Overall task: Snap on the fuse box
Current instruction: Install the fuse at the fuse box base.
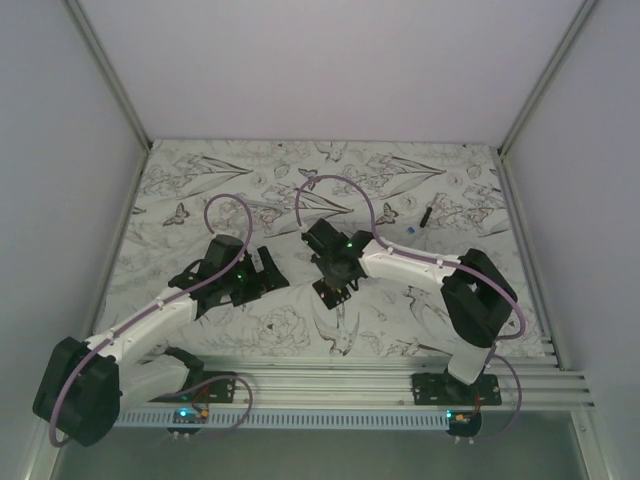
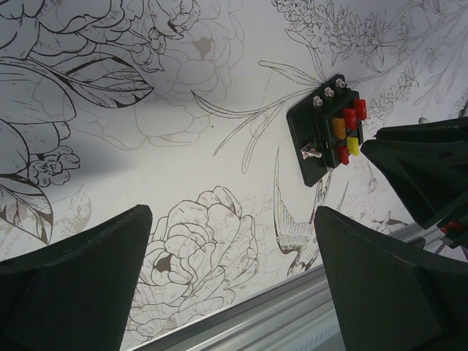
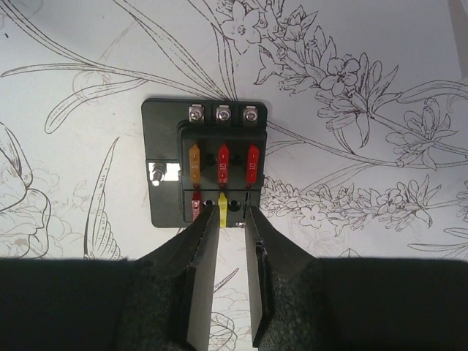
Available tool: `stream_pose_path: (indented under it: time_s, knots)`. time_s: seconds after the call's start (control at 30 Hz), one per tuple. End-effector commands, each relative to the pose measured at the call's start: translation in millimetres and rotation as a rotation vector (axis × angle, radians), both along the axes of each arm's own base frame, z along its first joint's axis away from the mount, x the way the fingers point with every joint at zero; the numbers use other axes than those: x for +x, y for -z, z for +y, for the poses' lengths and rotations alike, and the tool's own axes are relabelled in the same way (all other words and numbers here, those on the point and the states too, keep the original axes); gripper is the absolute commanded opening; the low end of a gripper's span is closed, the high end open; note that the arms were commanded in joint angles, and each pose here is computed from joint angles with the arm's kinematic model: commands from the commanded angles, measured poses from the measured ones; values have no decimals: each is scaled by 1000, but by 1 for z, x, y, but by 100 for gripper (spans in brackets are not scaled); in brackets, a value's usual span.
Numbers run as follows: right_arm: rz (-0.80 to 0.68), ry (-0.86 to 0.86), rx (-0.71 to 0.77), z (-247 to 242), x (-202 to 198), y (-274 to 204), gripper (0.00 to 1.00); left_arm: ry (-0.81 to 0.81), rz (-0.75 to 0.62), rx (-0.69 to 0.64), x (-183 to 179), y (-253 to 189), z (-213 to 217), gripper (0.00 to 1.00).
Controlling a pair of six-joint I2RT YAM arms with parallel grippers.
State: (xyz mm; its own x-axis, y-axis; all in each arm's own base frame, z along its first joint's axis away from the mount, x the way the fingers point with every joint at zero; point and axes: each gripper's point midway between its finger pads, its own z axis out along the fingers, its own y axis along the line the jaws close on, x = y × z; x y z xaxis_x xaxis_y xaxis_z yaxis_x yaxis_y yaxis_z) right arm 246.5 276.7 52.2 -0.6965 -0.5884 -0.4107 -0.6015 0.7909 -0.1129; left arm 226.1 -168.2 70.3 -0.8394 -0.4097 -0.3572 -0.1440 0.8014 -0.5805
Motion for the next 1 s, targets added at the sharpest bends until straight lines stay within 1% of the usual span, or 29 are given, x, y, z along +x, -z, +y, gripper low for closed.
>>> stream_pose_path:
  time_s: [0.0, 0.47, 0.53, 0.6, 0.63, 0.97]
  knots:
    - [-2, 4, 36, 7, 7, -1, 26, 1, 8, 17, -3, 2, 5, 99]
    - [56, 6, 3, 1, -2, 21, 16, 2, 15, 17, -4, 4, 5, 99]
    - [70, 5, -11, -1, -4, 25, 10, 2, 14, 17, -4, 4, 5, 99]
    - [86, 6, -30, -4, -7, 31, 2, 2, 12, 16, -4, 3, 5, 99]
    - [98, 7, -44, -6, -9, 35, 0, 2, 13, 16, -4, 4, 5, 99]
    - [241, -17, -212, -30, -31, 85, 0, 2, 18, 25, -3, 5, 5, 99]
